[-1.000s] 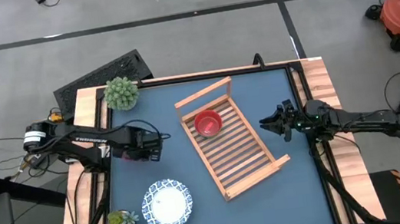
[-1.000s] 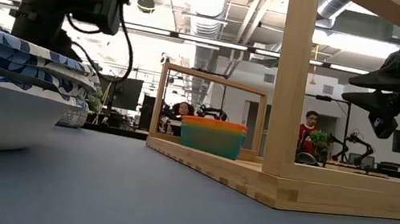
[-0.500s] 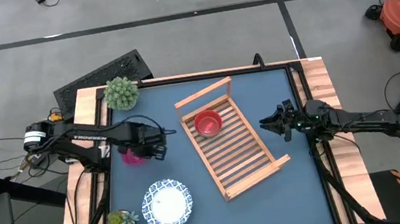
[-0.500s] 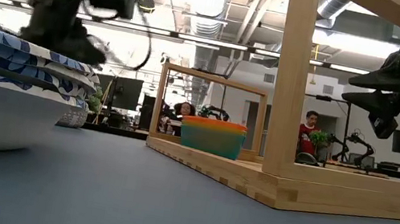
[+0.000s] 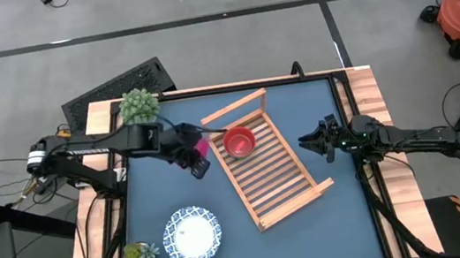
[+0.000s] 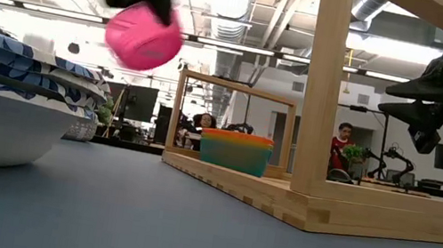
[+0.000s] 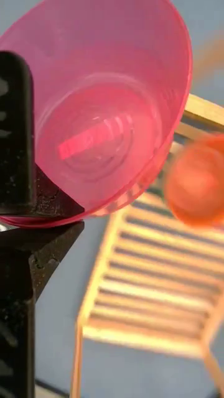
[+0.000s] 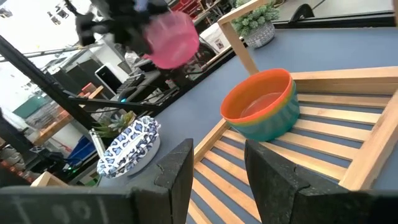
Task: Place and stack bowls onto a shelf
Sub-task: Stack the pink bowl on top of the orange bowl
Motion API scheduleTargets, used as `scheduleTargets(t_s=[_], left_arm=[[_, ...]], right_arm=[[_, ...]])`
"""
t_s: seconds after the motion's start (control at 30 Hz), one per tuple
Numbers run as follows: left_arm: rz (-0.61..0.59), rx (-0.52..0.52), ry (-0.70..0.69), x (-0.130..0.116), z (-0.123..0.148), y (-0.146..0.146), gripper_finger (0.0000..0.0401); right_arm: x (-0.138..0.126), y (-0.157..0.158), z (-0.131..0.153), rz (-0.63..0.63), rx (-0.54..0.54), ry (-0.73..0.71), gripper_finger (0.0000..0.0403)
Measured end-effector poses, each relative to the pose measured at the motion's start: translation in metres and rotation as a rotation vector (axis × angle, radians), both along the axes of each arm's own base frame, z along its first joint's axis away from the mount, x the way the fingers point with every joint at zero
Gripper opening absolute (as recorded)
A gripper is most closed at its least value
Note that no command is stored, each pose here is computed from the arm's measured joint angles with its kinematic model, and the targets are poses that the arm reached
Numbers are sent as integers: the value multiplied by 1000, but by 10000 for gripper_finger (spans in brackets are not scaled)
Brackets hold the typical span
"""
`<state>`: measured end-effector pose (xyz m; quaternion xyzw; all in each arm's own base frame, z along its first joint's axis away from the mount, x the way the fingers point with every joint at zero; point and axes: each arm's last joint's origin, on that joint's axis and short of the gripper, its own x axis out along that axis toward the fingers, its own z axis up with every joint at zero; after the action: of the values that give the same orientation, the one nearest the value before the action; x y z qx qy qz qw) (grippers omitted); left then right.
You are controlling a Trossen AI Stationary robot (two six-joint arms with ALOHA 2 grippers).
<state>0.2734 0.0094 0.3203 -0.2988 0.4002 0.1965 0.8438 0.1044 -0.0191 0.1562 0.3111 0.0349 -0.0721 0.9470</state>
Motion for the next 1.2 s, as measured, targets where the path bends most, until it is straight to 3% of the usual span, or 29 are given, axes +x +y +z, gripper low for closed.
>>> scheduleTargets(t_s=[0.23,0.37,0.83,1.07,1.2], left_arm=[[-261,224,-209,21,17,-2,0],[-408,316,-237,39,9,-3,0],[-859,664,217,105,-23,4,0],[-1098,811,311,131,-43,10,0],[-1249,878,370,134,-53,10,0]], right_arm=[[0,0,0,-12,0,1,171],[0,0,0,-12,1,2,171],[1,-1,-2,-13,5,22,171],[1,-1,-2,-13,6,27,171],[1,-1,-3,-13,6,28,171]])
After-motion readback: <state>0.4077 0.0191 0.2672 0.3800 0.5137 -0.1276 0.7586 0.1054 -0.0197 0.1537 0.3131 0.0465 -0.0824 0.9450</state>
